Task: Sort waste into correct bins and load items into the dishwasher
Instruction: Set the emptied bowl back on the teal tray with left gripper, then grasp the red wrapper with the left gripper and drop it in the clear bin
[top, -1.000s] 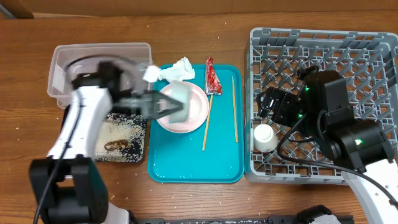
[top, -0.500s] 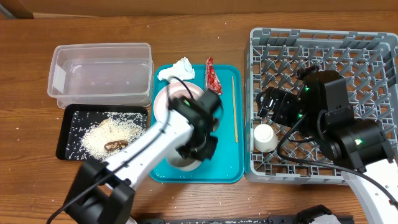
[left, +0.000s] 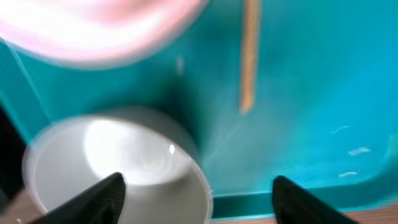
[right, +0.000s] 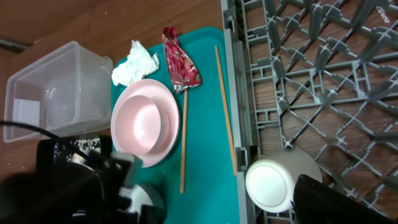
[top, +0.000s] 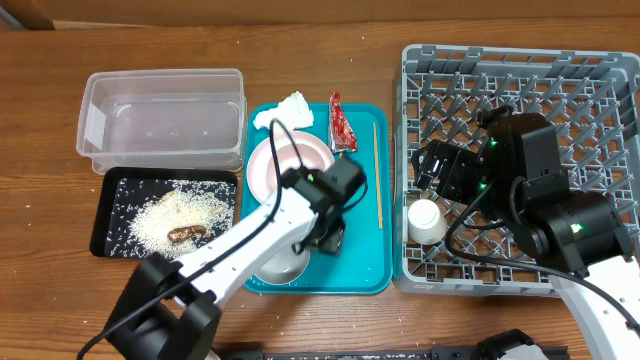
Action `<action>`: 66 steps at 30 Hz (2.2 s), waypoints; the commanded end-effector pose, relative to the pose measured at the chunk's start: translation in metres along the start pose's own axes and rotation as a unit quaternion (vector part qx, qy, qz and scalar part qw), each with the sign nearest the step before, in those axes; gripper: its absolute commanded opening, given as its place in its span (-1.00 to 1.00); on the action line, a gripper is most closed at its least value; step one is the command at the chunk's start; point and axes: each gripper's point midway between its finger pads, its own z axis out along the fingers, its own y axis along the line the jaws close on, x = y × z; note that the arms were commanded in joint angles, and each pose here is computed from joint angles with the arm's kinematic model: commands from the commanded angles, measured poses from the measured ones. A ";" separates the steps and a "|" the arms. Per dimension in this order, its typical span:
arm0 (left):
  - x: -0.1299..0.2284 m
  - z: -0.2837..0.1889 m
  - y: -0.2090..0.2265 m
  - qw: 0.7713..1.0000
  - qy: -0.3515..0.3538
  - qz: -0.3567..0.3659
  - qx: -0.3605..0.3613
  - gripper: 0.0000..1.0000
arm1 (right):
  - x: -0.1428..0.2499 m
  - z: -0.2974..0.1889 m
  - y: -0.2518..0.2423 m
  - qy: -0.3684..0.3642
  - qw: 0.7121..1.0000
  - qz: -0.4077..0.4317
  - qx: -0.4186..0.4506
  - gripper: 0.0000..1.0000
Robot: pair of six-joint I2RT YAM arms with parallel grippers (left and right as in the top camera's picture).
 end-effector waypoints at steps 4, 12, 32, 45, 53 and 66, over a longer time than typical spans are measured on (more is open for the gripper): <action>-0.108 -0.076 -0.002 0.980 -0.189 0.023 0.055 0.85 | -0.003 -0.004 0.005 -0.007 1.000 -0.002 -0.007 1.00; -0.197 -0.045 -0.004 0.955 -0.279 0.021 0.100 0.76 | -0.003 -0.004 0.005 -0.007 1.000 -0.002 -0.007 1.00; -0.265 0.032 -0.021 0.951 -0.292 -0.017 0.096 -0.61 | 0.000 -0.004 0.002 0.000 1.000 -0.001 -0.002 1.00; -0.255 0.039 -0.018 0.963 -0.254 -0.014 0.084 0.74 | 0.002 -0.004 0.001 0.004 1.000 -0.001 0.000 1.00; -0.259 0.071 -0.023 0.965 -0.248 -0.014 0.085 0.21 | 0.004 -0.004 -0.001 0.009 1.000 0.000 0.004 1.00; -0.266 -0.013 -0.024 0.952 -0.281 -0.011 0.118 -0.92 | 0.004 -0.004 -0.001 0.009 1.000 0.000 0.004 1.00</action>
